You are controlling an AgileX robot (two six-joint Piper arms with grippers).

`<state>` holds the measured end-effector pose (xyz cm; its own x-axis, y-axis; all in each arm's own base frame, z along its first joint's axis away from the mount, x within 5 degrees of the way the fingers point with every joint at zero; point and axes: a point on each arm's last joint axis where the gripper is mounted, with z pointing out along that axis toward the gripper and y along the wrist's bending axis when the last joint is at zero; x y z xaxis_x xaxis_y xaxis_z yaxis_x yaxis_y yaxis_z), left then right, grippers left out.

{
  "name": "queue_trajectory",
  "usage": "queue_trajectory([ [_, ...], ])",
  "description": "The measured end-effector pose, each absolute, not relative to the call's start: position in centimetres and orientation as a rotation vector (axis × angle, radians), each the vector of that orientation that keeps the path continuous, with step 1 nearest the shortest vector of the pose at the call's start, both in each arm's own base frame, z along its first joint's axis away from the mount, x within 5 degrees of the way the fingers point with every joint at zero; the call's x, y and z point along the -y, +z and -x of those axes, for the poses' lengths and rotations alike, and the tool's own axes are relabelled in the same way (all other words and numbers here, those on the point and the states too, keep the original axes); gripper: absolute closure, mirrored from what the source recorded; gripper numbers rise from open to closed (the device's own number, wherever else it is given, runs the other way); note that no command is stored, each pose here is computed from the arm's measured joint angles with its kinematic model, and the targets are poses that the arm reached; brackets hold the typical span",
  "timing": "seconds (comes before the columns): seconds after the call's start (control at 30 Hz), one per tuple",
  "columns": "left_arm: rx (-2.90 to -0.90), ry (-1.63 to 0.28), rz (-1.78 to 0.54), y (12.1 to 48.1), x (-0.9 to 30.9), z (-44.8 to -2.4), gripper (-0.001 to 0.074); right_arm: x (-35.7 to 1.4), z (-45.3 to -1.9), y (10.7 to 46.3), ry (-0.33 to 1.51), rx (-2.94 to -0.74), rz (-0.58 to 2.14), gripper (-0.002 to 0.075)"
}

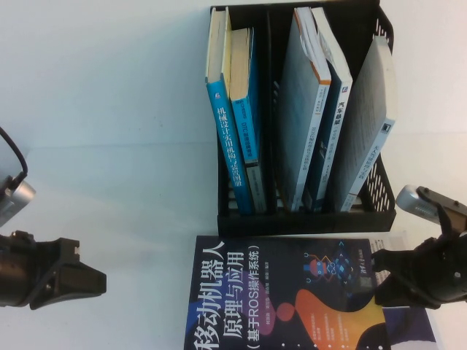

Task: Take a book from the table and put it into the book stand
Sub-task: Push book with right arm

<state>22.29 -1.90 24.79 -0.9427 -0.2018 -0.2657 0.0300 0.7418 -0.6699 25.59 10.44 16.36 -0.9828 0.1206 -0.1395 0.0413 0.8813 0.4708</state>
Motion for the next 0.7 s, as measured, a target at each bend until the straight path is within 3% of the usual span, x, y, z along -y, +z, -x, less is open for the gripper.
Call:
queue_trajectory([
  [0.7, -2.641, -0.98, 0.148, 24.3, 1.6, -22.5, 0.0738, -9.4, -24.8, 18.3, 0.536, -2.824, 0.03, 0.0729],
])
